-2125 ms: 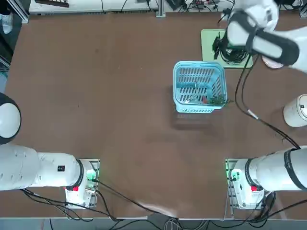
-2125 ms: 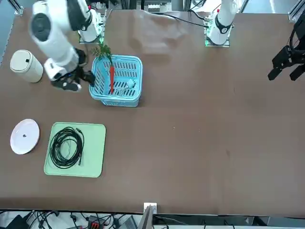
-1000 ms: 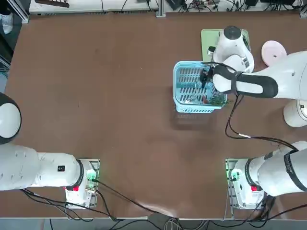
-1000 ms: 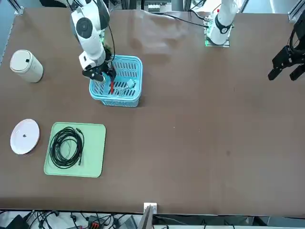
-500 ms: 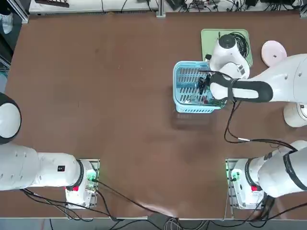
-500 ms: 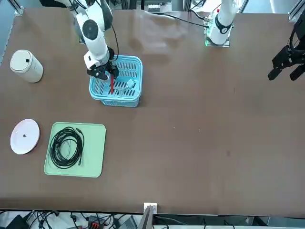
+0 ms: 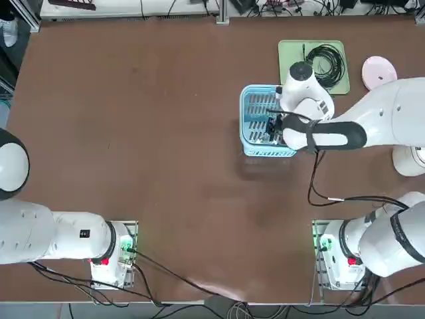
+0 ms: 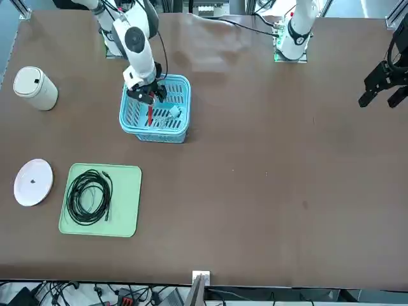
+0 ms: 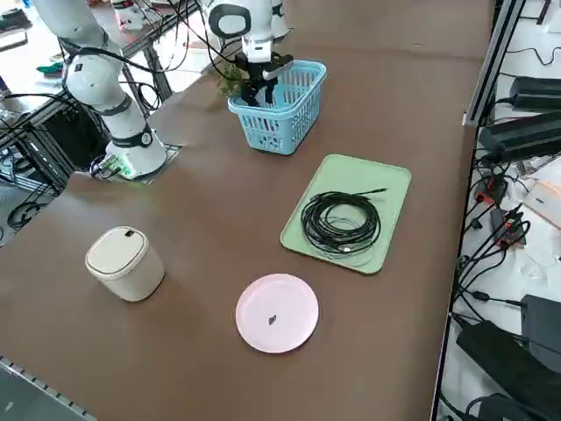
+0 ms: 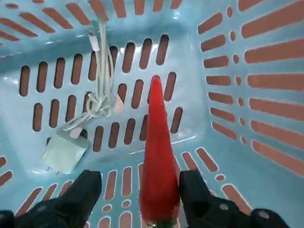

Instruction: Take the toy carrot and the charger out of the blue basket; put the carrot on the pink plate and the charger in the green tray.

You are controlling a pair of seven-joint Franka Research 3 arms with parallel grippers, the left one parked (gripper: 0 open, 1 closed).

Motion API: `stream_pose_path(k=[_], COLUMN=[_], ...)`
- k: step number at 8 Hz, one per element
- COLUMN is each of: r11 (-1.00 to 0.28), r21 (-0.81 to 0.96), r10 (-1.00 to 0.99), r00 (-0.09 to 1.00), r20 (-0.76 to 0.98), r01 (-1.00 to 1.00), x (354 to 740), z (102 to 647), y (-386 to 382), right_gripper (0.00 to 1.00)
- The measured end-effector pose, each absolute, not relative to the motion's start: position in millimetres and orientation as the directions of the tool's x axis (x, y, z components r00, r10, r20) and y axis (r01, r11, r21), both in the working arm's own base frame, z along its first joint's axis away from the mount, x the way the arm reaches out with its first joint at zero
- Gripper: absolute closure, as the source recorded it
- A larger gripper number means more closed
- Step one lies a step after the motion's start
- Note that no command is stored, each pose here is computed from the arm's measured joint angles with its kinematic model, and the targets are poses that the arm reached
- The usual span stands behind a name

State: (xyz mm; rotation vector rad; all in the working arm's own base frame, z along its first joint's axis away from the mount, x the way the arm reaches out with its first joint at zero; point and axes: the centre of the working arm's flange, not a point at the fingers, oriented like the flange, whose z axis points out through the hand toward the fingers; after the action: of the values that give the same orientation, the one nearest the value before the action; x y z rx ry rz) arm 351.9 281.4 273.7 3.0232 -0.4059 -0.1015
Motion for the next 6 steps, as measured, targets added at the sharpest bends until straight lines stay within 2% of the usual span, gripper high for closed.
stream_pose_path(k=[3,5,6], r11=[-0.956,-0.955,-0.955], r21=[0.109,0.111,0.112], r10=[-0.279,-0.281,-0.283], r00=[0.958,0.958,0.957], r20=[-0.060,-0.061,-0.062], r01=[-0.271,-0.274,-0.275], x=[348.1,348.4,348.4], z=[267.6,267.3,267.1], y=[284.6,284.0,283.6], right_gripper=[0.00,0.04,0.23])
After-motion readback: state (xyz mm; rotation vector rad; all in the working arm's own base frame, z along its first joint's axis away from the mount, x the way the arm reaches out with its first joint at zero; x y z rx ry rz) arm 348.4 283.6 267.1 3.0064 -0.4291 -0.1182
